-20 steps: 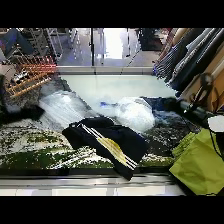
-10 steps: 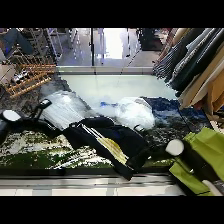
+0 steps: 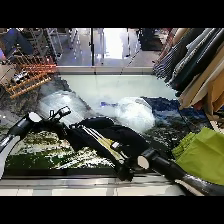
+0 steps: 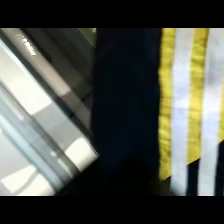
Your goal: Fold the clothes and pants, and hang the long-sleeved shirts on hangers.
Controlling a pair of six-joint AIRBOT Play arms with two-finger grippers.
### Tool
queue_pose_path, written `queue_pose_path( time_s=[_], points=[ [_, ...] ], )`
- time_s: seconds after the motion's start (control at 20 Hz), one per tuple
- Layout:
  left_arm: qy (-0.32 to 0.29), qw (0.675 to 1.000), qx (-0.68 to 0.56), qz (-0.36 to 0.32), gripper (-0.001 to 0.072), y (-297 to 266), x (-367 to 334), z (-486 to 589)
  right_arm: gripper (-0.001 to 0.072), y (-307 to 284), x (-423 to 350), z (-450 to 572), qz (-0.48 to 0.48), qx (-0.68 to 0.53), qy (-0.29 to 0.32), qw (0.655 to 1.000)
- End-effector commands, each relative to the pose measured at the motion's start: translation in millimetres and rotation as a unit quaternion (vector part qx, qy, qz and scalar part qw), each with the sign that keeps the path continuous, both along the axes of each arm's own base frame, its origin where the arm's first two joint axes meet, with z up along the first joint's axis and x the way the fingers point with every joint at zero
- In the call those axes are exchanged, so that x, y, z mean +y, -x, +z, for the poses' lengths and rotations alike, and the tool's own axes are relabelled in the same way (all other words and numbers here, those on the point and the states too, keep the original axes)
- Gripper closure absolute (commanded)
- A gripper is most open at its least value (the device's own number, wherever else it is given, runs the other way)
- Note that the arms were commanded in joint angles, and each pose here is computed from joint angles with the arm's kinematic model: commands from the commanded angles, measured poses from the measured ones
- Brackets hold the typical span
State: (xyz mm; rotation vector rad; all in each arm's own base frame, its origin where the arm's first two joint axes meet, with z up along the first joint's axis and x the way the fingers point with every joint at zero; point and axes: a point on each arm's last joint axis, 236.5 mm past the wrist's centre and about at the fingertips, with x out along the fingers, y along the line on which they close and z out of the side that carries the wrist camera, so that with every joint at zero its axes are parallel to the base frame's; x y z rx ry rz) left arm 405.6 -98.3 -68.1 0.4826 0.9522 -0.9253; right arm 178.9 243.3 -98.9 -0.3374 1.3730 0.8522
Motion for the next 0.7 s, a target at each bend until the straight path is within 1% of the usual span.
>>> queue_pose_path(
  time_s=[0.0,0.1,0.2,0.25,0.3,0.35,0.4,0.45,0.5,0.6,0.65],
  points=[
    [0.0,1.0,-0.009,-0.008,0.0696,-1,-5,5,0.0702,-25,-9,-3,-0.019,-0.025,0.056,0.998],
    [0.01,0.999,-0.026,-0.032,0.0697,7,-12,43,0.0704,-61,-36,41,-0.018,-0.1,0.113,0.988],
    [0.021,0.996,-0.046,-0.076,0.0697,25,-22,102,0.0705,-96,-76,123,-0.035,-0.188,0.156,0.969],
    [0.025,0.994,-0.063,-0.085,0.0698,33,-25,135,0.0705,-106,-98,176,-0.064,-0.233,0.162,0.957],
    [0.027,0.992,-0.09,-0.086,0.0698,41,-27,174,0.0705,-111,-116,228,-0.095,-0.282,0.15,0.943],
    [0.028,0.988,-0.127,-0.083,0.0698,48,-28,214,0.0705,-112,-131,288,-0.122,-0.345,0.119,0.923],
    [0.028,0.981,-0.178,-0.076,0.0697,57,-29,261,0.0705,-109,-142,347,-0.14,-0.414,0.074,0.897],
    [0.031,0.969,-0.234,-0.067,0.0698,68,-30,307,0.0705,-101,-154,415,-0.164,-0.493,0.013,0.854],
    [0.034,0.953,-0.294,-0.059,0.0697,87,-31,358,0.0705,-85,-164,481,-0.182,-0.565,-0.054,0.803],
    [0.049,0.912,-0.406,-0.042,0.0697,138,-34,453,0.0705,-26,-184,607,-0.192,-0.688,-0.199,0.671],
    [0.056,0.885,-0.46,-0.04,0.0697,171,-36,495,0.0705,1,-191,645,-0.189,-0.718,-0.247,0.623]
  ],
)
